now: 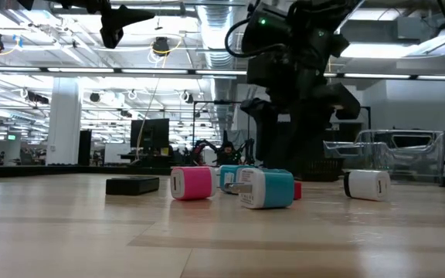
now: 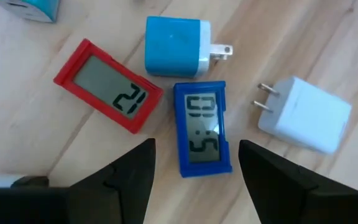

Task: Pick & Place Office items
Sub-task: Put the blue digital timer into the black bin

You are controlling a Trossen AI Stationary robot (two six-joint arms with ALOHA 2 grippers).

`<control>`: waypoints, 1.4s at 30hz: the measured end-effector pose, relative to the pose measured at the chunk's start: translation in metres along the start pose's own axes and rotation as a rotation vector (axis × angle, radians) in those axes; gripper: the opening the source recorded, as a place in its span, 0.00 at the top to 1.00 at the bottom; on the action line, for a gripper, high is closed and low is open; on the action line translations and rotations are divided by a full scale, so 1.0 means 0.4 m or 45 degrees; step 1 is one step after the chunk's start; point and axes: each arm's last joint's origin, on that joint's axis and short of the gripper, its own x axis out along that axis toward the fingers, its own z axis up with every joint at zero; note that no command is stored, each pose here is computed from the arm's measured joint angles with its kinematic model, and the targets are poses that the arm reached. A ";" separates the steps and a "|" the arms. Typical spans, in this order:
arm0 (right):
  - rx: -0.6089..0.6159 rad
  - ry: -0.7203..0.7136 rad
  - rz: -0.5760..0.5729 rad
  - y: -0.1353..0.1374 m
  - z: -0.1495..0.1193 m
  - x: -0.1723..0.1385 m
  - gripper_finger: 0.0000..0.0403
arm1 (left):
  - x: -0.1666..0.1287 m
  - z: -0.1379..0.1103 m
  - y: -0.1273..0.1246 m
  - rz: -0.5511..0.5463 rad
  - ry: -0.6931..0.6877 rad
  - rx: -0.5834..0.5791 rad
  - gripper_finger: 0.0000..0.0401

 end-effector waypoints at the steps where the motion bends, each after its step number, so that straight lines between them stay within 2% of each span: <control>1: -0.014 -0.013 -0.003 -0.002 0.002 0.005 0.45 | 0.000 0.000 0.000 0.000 0.000 0.000 0.49; 5: -0.062 -0.066 -0.025 -0.010 0.009 0.007 0.45 | 0.000 0.000 0.000 0.000 -0.001 0.000 0.49; 18: 0.010 -0.075 0.050 -0.023 -0.008 0.003 0.44 | 0.000 0.000 0.000 0.000 -0.001 -0.001 0.49; 28: 0.023 -0.102 -0.005 -0.031 -0.001 0.002 0.41 | 0.000 0.001 0.000 0.002 -0.003 -0.001 0.49; 37: 0.000 0.005 0.012 -0.030 -0.019 0.076 0.40 | 0.000 0.002 -0.001 0.002 -0.006 -0.005 0.49; 42: 0.008 0.007 0.005 -0.034 -0.017 0.078 0.40 | 0.000 0.001 0.000 0.004 -0.003 -0.005 0.49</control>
